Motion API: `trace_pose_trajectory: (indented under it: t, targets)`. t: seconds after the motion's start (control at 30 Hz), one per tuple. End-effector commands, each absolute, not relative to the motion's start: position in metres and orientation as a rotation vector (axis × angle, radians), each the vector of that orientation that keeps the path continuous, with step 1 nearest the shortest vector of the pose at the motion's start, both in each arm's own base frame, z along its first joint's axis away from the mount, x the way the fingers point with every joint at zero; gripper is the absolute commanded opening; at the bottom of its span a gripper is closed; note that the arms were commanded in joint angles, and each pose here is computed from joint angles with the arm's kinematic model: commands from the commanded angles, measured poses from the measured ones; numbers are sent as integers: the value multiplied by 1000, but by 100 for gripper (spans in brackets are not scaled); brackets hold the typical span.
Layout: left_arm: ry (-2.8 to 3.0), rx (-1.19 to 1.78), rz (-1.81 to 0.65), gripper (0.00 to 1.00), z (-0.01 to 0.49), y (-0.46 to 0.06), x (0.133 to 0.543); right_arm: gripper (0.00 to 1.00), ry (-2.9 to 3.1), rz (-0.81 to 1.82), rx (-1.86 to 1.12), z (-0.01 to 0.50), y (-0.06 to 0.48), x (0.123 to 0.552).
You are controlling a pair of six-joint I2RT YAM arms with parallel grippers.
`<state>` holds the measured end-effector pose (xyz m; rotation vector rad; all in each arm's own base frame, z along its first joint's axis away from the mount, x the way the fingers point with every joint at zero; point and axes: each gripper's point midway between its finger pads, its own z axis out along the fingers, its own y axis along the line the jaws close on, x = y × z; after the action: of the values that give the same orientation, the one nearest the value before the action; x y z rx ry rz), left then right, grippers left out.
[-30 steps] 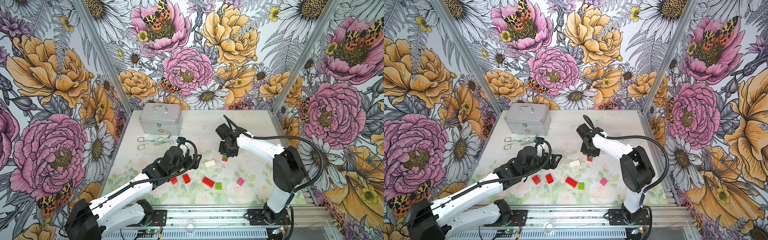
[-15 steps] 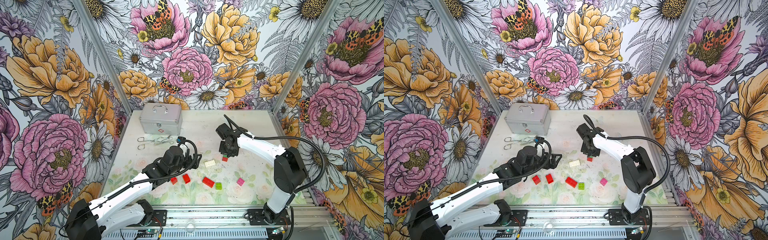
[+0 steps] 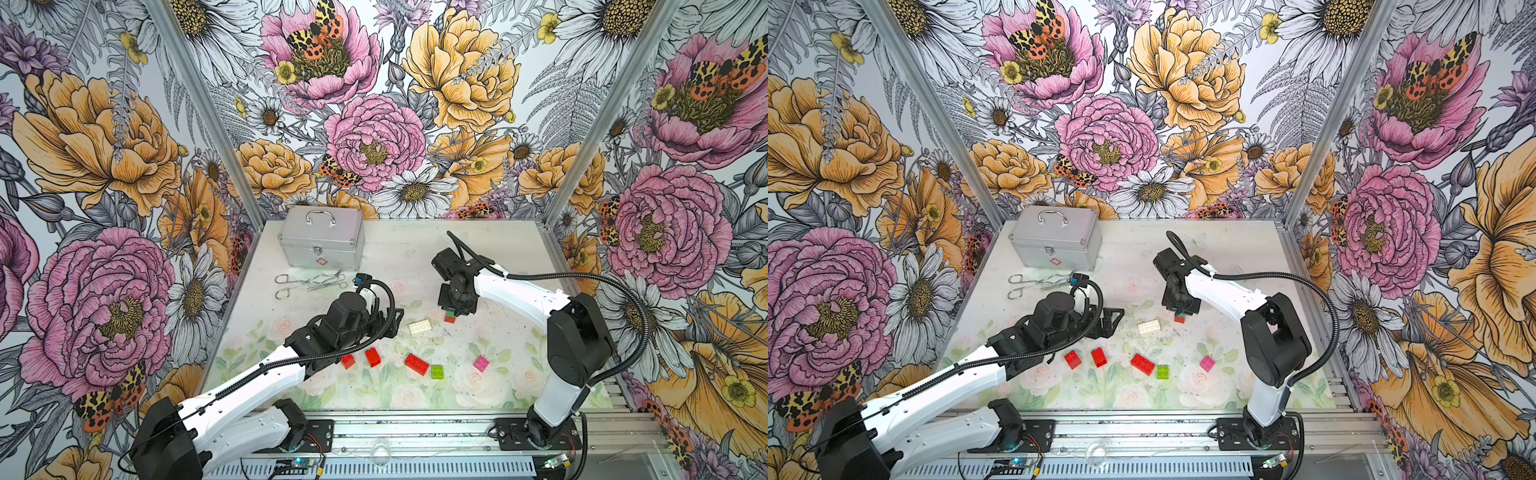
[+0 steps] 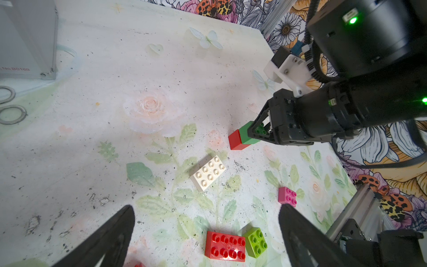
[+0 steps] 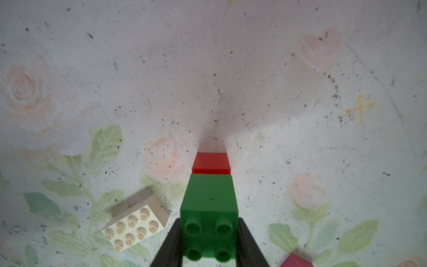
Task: Assemble the letter r with lego
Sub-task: Assemble the lego brick with the lego brick.
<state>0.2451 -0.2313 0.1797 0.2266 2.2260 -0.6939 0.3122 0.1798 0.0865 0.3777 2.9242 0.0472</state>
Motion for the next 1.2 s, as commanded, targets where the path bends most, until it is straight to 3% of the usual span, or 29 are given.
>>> trace_pose_trajectory:
  t: [0.0,0.97,1.17]
  targets:
    - [2205,237,-685,99,189,-236,249,25,2936,47,363,80,179,314]
    - [2213,237,-690,99,178,-239,246,24,3077,-61,412,30,168,293]
    - [2217,261,-672,99,178,-241,249,24,3047,-2,395,45,174,300]
